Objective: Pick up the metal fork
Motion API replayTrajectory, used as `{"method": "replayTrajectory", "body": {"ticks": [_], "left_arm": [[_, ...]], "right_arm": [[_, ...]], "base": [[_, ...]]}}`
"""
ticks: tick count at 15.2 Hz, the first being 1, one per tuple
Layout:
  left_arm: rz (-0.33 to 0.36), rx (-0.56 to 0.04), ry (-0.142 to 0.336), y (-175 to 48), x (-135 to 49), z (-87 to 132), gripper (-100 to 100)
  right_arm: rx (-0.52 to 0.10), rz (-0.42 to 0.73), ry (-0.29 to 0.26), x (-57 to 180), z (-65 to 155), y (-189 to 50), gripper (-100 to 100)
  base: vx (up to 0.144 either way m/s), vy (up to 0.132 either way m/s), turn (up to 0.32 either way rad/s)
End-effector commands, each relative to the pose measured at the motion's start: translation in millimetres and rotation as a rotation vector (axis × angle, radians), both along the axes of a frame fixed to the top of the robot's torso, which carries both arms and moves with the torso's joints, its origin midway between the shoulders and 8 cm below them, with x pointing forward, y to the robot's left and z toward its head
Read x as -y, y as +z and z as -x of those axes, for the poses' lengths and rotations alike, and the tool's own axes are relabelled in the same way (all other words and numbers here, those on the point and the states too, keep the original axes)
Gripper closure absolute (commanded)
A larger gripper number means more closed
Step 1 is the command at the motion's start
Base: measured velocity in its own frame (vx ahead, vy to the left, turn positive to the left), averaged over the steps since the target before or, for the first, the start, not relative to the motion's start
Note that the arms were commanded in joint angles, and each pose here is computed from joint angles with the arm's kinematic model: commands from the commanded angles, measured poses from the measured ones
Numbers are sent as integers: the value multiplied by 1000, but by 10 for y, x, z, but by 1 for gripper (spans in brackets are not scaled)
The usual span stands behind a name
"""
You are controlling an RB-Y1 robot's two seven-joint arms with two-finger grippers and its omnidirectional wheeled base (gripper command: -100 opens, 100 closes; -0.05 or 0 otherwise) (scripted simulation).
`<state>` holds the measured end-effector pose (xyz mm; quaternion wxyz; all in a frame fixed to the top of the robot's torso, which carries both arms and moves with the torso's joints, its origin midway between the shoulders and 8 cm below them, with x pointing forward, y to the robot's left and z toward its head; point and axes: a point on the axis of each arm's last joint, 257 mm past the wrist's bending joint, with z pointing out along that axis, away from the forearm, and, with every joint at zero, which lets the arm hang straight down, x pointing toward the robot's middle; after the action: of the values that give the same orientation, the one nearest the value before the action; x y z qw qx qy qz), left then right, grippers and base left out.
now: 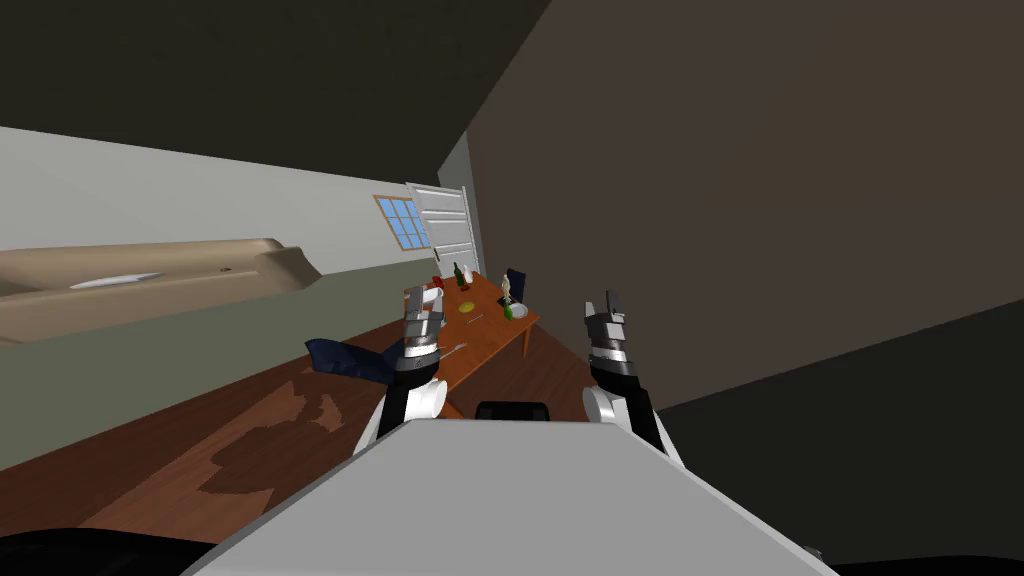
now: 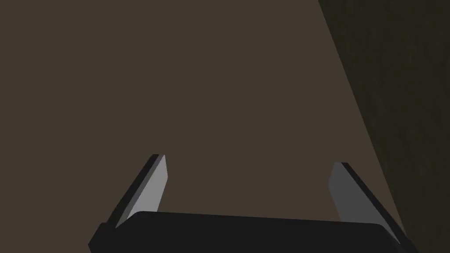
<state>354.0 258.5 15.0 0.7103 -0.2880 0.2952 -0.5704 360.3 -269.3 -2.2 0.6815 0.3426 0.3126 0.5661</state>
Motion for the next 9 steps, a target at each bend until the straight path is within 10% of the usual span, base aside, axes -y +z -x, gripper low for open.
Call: {"method": "replayTrajectory", "body": {"ticks": [1, 9], "left_arm": [[-34, -30, -8, -76, 6, -48, -100], [-159, -234, 10, -645, -205, -361, -100]], "right_arm": [[0, 0, 0, 0, 0, 0, 0], [0, 0, 0, 0, 0, 0, 0]], "base": [[-3, -3, -25], [-11, -9, -58]]}}
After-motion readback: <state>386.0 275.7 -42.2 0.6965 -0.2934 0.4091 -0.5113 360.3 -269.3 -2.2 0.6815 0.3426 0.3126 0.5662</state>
